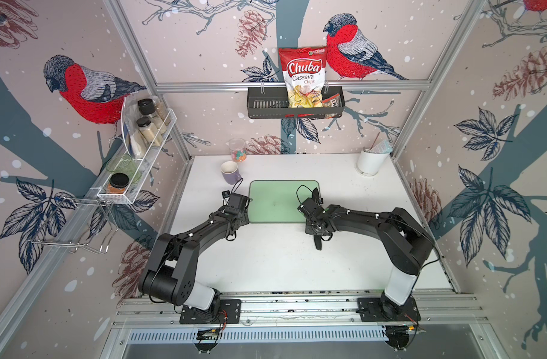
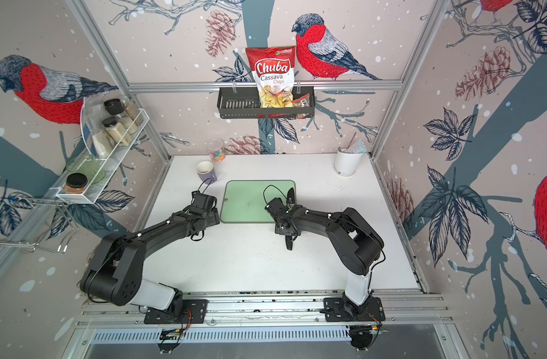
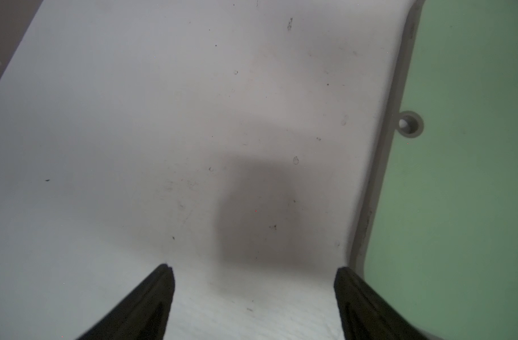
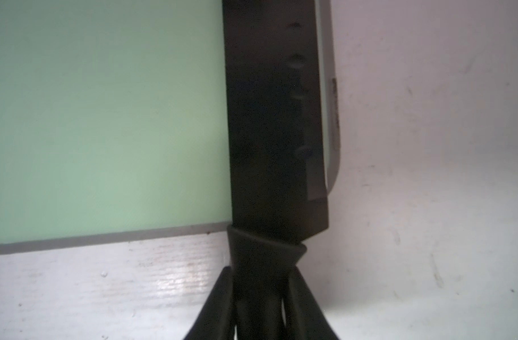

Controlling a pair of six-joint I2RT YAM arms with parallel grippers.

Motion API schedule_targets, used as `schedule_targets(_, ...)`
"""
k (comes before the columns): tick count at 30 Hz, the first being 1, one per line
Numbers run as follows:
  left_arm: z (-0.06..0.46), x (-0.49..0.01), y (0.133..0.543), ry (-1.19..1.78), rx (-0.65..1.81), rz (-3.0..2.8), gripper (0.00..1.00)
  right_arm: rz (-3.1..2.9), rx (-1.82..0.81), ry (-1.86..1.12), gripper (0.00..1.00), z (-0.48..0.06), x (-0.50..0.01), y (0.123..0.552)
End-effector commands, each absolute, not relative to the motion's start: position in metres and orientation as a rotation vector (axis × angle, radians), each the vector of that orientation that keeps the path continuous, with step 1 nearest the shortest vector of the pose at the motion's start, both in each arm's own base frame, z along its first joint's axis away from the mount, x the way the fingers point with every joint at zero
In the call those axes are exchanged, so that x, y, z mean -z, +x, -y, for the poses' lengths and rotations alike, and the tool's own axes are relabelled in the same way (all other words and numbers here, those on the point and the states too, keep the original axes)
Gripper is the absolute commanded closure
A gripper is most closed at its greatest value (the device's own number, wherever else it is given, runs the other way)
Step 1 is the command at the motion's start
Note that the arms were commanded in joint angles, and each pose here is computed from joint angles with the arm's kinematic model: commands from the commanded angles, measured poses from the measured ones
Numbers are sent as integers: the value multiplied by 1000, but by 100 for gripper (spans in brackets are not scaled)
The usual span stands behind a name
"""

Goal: Align the knife with the edge of the cutting board
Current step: Place the knife at the edge of the cutting board.

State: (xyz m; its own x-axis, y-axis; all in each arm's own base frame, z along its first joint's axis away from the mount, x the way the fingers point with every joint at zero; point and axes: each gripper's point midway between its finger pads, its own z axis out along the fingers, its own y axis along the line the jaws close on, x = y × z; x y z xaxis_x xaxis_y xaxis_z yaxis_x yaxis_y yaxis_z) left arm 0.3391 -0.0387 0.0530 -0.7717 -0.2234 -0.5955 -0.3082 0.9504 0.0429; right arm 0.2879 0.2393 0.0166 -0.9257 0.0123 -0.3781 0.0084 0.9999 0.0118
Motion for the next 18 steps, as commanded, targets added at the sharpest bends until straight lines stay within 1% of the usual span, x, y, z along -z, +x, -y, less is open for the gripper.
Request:
schedule_targets(1, 39, -57, 343, -371, -186, -2465, 13, -2763, 43, 25, 72, -230, -14, 285)
schedule_targets(14, 39, -58, 344, -370, -186, -2464, 13, -2767, 45, 32, 73, -227, -12, 282)
schedule_targets(18, 39, -57, 343, -369, -189, -2465, 13, -2770, 46, 37, 71, -227, -10, 282)
